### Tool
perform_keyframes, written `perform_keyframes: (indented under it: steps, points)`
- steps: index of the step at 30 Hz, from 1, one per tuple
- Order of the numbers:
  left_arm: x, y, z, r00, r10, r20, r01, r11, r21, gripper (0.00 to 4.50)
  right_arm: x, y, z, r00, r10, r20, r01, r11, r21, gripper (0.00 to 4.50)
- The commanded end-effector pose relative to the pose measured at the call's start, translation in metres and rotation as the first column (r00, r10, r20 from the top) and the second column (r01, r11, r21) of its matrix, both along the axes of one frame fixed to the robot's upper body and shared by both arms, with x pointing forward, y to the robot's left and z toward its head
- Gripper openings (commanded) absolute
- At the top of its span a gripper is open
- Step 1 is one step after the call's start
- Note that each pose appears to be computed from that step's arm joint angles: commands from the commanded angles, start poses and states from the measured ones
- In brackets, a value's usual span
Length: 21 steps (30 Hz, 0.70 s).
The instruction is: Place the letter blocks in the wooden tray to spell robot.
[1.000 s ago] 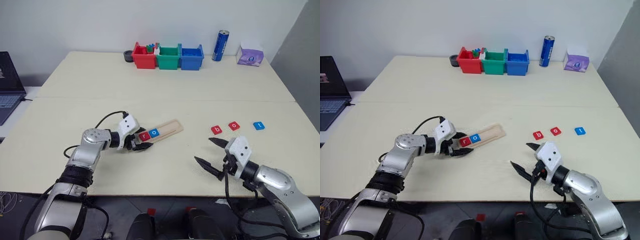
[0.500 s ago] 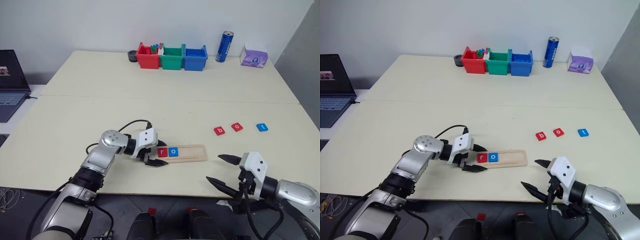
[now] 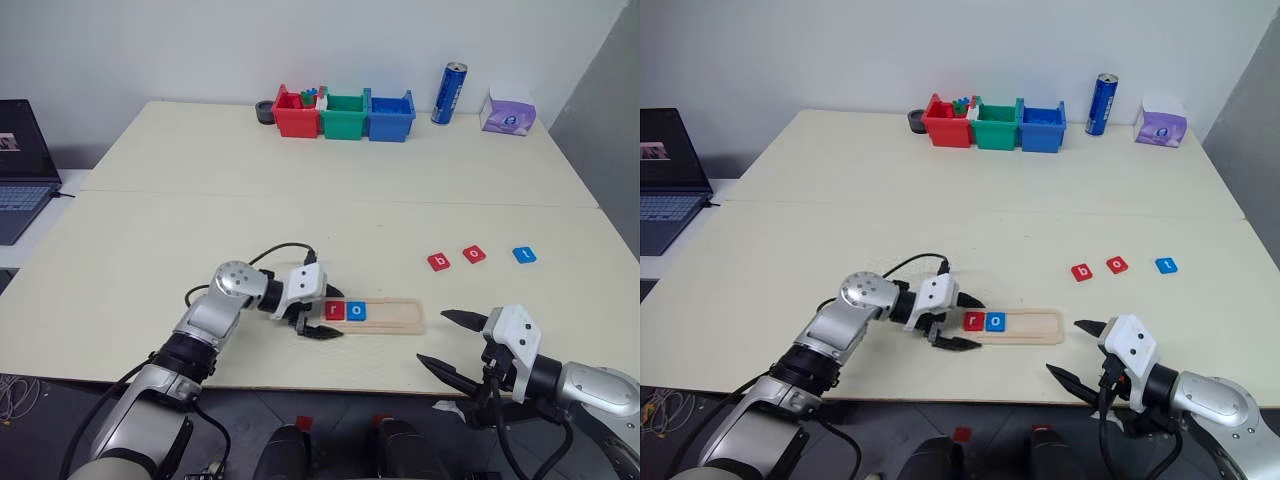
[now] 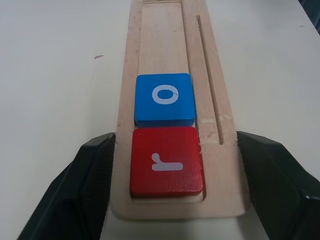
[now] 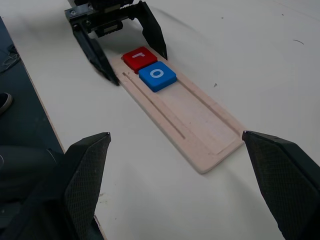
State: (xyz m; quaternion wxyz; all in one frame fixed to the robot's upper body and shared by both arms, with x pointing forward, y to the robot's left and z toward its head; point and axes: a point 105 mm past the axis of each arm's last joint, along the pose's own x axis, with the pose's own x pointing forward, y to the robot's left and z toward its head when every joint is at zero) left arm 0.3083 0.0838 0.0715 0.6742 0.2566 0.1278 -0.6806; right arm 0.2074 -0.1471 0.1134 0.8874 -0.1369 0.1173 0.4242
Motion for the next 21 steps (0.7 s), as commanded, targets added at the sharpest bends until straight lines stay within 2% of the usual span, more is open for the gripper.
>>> perform_keyframes:
  steps: [1,13,21]
  points:
    - [-0.006,-0.003,-0.013,0.999,-0.025,-0.044,0.026,0.999,0.033,4.47,-0.003,0.006,0.008,0.999,0.022,0.031,-0.022,1.0,0.005,4.5]
    - [-0.006,0.01,0.0,1.0,0.006,-0.006,-0.006,1.0,-0.01,4.47,0.008,0.005,0.015,0.998,0.01,0.054,-0.011,1.0,0.027,4.5]
    - [-0.01,0.02,0.011,0.998,0.06,-0.002,-0.06,0.997,-0.056,4.47,0.051,0.001,0.019,0.981,-0.156,0.115,0.149,0.986,0.069,4.5]
